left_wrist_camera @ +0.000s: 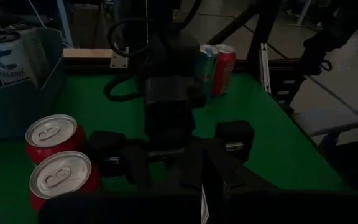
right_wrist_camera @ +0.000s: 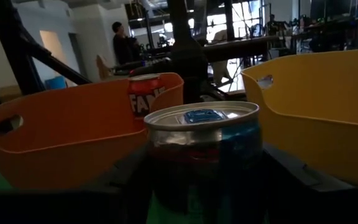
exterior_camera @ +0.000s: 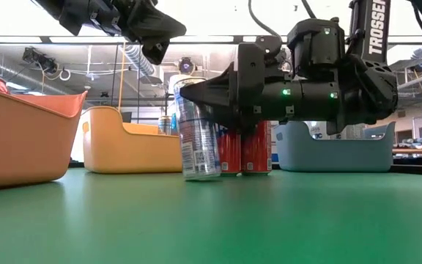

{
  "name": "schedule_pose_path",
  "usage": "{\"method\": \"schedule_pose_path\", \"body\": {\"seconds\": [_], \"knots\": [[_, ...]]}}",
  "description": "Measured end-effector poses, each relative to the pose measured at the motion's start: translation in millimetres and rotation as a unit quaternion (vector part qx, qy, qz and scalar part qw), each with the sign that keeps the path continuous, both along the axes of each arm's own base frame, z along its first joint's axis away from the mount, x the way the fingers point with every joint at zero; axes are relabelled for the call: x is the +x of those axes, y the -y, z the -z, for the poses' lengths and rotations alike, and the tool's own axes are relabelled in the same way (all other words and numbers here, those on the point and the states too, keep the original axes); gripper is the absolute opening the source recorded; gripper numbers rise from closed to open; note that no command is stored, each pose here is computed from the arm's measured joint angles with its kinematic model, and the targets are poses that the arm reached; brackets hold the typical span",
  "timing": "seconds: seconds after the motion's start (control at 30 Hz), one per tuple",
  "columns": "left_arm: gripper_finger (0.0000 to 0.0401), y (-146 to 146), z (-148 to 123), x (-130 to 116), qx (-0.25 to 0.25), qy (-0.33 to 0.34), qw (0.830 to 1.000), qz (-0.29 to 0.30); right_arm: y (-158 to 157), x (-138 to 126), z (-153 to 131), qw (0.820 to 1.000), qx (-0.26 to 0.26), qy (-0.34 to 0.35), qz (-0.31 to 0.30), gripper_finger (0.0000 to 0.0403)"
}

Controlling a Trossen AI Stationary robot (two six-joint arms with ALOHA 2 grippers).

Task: Sort soda cans
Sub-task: Put the blue soda can into the yellow bin

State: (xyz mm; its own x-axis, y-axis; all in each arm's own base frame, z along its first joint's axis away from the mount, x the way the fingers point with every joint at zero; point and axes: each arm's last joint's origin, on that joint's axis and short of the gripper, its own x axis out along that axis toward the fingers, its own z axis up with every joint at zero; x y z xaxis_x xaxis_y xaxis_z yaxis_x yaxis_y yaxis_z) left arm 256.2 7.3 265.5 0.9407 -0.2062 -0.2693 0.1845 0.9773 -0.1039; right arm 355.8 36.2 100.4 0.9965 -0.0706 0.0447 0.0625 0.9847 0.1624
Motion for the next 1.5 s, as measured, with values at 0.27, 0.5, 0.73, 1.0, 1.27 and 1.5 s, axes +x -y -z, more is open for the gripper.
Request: {"method": "schedule_pose_path", "body": {"seconds": [0.27, 0.5, 0.73, 1.0, 1.27, 1.5], "knots": [[0.0025, 0, 2, -1, 0.000, -0.011, 1.000, 0.001, 0, 0, 2, 1.000, 0.000, -0.009, 0.002, 0.0333], [0.0087, 0, 7, 2, -0.009, -0.026, 1.000, -0.001, 0, 0, 3, 1.000, -0.002, -0.012, 0.002, 0.0330], [0.0210, -1, 36, 23, -0.067, -0.080, 0.994, -0.021, 0, 0, 3, 1.000, -0.002, -0.012, 0.000, 0.0320], [0.0340, 8, 45, 44, -0.084, -0.102, 0.991, -0.016, 0, 0, 4, 1.000, -0.002, -0.016, -0.002, 0.0315], [0.0398, 14, 49, 55, -0.041, -0.101, 0.994, -0.033, 0, 0, 4, 1.000, -0.002, -0.018, -0.002, 0.0313], [0.0397, 19, 41, 58, -0.025, -0.123, 0.992, -0.032, 0, 0, 4, 1.000, -0.002, -0.018, -0.003, 0.0309]]}}
